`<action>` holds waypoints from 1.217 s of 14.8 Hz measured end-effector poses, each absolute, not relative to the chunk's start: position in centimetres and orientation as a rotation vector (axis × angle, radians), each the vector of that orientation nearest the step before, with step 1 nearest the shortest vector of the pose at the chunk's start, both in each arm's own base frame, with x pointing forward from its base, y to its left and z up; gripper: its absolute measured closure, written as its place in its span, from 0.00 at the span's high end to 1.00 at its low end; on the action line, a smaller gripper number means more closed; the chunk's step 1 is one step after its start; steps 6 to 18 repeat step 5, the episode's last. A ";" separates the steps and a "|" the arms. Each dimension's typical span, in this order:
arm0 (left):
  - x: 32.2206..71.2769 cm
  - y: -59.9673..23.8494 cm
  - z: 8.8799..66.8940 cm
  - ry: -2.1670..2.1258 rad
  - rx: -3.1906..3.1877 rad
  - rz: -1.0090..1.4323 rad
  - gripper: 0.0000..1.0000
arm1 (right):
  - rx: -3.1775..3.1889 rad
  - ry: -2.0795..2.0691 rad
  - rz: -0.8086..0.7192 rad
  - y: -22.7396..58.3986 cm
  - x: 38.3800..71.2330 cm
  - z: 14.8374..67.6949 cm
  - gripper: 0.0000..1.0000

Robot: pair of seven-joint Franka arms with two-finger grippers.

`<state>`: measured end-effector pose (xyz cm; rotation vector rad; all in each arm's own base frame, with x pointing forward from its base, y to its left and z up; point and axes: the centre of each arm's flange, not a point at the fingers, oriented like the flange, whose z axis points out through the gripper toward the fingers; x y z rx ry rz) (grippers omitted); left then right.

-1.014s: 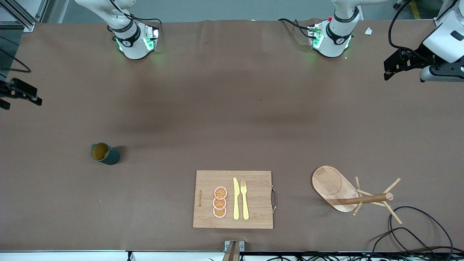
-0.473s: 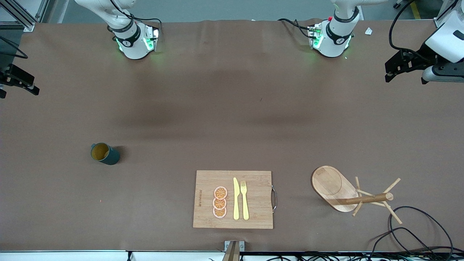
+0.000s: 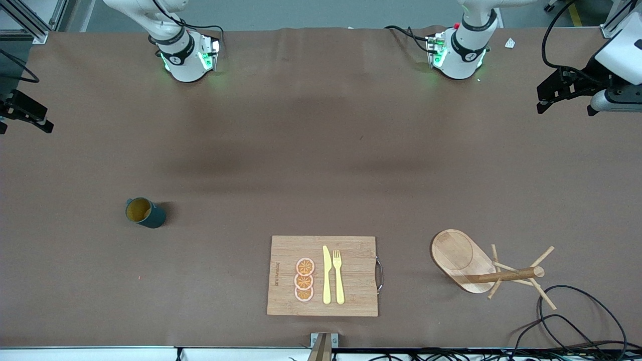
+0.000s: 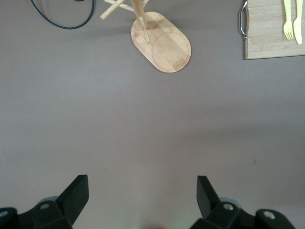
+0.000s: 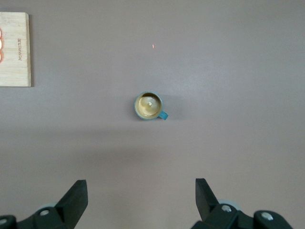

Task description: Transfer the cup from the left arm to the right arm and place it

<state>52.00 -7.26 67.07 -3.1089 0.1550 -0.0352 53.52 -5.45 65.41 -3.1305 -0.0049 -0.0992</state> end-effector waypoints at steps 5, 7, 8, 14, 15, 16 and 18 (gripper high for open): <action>51.9 -8.0 67.1 0.178 -3.107 -0.035 1.00 | -3.132 -0.018 -0.122 -5.0 53.6 66.1 1.00; 51.9 -8.0 67.1 0.178 -3.107 -0.035 1.00 | -3.132 -0.018 -0.122 -5.0 53.6 66.1 1.00; 51.9 -8.0 67.1 0.178 -3.107 -0.035 1.00 | -3.132 -0.018 -0.122 -5.0 53.6 66.1 1.00; 51.9 -8.0 67.1 0.178 -3.107 -0.035 1.00 | -3.132 -0.018 -0.122 -5.0 53.6 66.1 1.00; 51.9 -8.0 67.1 0.178 -3.107 -0.035 1.00 | -3.132 -0.018 -0.122 -5.0 53.6 66.1 1.00; 51.9 -8.0 67.1 0.178 -3.107 -0.035 1.00 | -3.132 -0.018 -0.122 -5.0 53.6 66.1 1.00; 51.9 -8.0 67.1 0.178 -3.107 -0.035 1.00 | -3.132 -0.018 -0.122 -5.0 53.6 66.1 1.00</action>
